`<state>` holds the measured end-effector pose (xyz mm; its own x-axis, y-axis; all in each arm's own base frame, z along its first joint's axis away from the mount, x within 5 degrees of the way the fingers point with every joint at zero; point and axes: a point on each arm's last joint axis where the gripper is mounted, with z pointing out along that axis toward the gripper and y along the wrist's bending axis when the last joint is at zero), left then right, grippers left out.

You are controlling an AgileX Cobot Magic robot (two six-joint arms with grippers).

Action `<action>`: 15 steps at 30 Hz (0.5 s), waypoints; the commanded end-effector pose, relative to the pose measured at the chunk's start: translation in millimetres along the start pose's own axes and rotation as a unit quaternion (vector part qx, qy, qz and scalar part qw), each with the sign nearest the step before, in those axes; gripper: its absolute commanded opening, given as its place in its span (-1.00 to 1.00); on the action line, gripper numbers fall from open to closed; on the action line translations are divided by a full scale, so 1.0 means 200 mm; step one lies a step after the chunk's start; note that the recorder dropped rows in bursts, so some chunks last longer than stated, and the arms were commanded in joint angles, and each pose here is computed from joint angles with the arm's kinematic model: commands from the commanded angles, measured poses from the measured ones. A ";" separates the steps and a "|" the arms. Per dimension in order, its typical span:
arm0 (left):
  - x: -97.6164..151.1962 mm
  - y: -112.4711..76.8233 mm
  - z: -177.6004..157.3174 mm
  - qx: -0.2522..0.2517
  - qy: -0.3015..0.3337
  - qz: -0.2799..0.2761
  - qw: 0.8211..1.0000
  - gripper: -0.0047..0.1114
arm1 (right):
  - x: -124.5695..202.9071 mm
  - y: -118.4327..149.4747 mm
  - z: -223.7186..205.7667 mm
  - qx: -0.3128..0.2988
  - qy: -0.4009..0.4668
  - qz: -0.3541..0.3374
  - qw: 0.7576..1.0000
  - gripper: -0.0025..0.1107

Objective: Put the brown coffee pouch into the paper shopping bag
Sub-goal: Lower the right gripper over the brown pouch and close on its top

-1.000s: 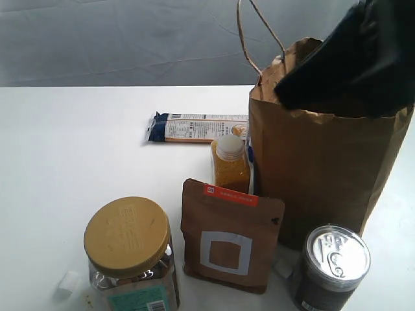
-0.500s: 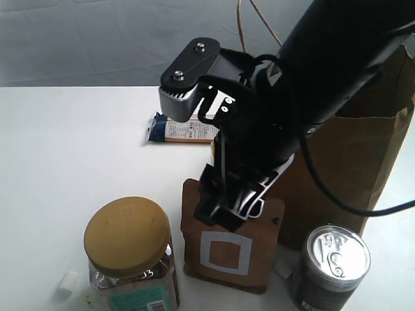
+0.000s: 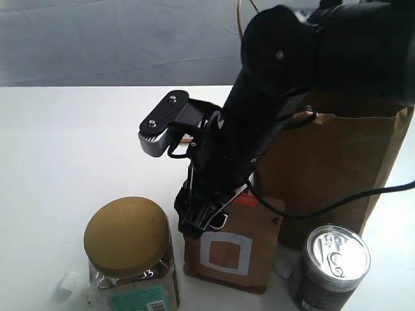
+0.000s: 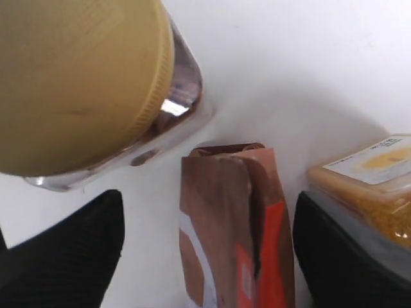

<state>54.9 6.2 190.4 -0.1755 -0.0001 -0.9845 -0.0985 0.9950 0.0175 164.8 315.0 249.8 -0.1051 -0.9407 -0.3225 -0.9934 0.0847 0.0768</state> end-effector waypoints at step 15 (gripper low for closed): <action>0.00 0.00 0.00 -0.002 -0.002 0.000 1.000 -0.92 | 0.05 -0.10 0.17 0.053 0.095 0.035 0.993 -0.96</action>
<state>54.9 6.2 190.4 -0.1755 -0.0001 -0.9845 -0.0985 0.9950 0.0175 178.6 320.3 214.3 -0.1840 -0.9654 -0.1849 -0.9829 0.1800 0.0381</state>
